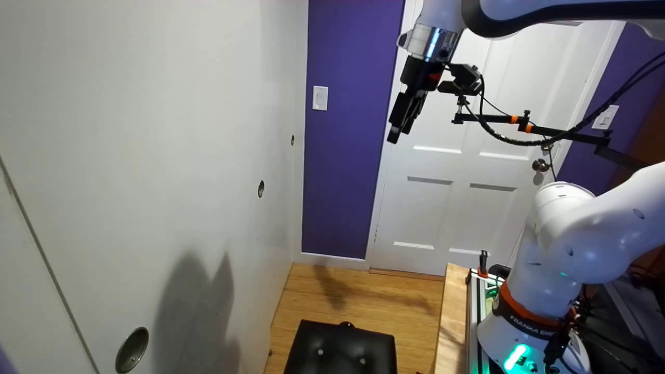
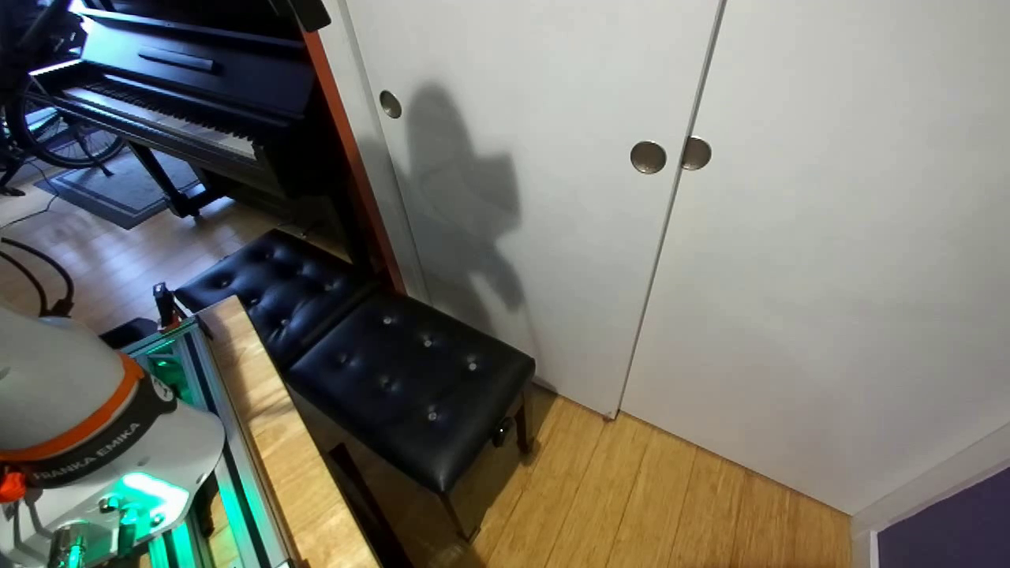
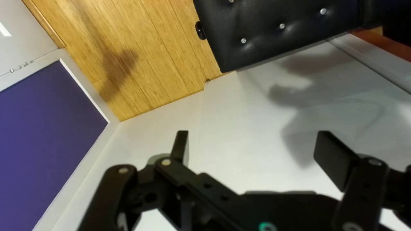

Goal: Slide the closet door to the right

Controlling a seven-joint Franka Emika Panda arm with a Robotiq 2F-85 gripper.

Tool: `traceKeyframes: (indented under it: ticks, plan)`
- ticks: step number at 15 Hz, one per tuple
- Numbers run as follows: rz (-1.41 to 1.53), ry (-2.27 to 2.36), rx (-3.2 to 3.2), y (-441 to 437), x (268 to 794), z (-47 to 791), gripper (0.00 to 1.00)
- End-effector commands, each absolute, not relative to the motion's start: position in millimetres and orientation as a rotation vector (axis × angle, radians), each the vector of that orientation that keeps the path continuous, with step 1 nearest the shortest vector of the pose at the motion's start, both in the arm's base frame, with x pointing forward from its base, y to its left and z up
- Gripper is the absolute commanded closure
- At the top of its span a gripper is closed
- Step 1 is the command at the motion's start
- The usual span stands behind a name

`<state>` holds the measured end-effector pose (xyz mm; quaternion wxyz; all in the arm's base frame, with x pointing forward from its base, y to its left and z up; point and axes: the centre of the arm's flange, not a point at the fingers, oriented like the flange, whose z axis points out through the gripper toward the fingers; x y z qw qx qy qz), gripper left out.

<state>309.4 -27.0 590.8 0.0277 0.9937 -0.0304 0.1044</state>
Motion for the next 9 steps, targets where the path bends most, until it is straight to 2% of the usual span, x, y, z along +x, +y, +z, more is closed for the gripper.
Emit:
traceKeyframes:
  ticks: [1,9]
  plan:
    - [0.322,-0.094,3.068,-27,309,591,0.0]
    - [0.31,0.04,3.091,-68,389,551,0.0]
